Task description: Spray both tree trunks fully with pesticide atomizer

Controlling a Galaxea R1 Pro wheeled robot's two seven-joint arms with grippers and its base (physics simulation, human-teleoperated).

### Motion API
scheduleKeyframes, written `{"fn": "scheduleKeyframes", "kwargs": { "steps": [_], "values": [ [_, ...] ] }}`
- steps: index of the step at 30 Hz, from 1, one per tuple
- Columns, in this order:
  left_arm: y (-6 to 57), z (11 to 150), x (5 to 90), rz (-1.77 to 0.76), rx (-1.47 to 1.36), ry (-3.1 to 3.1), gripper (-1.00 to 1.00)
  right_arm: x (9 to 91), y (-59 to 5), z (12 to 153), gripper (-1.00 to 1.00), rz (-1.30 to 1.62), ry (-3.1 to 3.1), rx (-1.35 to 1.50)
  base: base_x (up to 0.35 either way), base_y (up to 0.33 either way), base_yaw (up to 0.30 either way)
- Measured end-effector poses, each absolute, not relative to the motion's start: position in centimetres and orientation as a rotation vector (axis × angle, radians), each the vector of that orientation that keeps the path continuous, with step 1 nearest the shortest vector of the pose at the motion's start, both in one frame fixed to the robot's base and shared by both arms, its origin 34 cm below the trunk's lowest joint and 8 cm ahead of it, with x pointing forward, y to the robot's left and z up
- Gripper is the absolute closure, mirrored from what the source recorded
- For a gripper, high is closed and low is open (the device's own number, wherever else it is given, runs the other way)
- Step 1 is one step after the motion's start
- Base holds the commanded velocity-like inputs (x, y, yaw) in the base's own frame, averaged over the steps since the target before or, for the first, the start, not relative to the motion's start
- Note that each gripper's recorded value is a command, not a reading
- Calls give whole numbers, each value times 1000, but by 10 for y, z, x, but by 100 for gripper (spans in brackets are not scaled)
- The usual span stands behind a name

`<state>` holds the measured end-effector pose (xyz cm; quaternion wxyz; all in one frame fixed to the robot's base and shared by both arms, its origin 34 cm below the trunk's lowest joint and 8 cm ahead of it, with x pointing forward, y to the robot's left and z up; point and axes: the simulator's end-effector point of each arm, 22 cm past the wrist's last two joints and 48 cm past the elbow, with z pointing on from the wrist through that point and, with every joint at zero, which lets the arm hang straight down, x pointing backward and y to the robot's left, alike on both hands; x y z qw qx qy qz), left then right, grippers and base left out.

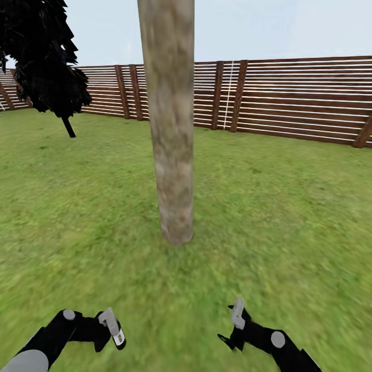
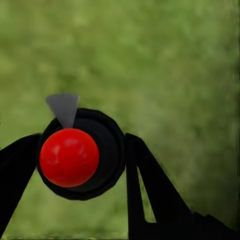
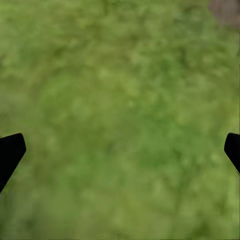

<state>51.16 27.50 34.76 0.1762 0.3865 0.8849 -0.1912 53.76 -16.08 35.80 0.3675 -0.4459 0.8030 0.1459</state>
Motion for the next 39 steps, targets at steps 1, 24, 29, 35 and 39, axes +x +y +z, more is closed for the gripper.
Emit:
{"fn": "scheduleKeyframes", "kwargs": {
  "steps": [1, 24, 29, 35, 39],
  "values": [
    [276, 351, 512, -548, 1136, 2509, 100, 538, -155, 363, -100, 404, 2044, -1175, 78, 0, 0],
    [217, 387, 521, -640, 1463, 2360, 100, 528, -75, 409, 100, 618, 1910, -1445, 4, 0, 0],
    [190, 388, 520, -681, 1474, 2324, 100, 528, -73, 410, 100, 621, 1906, -1449, 0, 0, 0],
    [161, 391, 519, -722, 1480, 2288, 100, 525, -43, 423, 100, 678, 1860, -1450, 0, 0, 0],
    [148, 387, 510, -716, 1593, 2260, 100, 529, -35, 431, 100, 680, 1836, -1448, 0, 0, 0]
  ]
}}
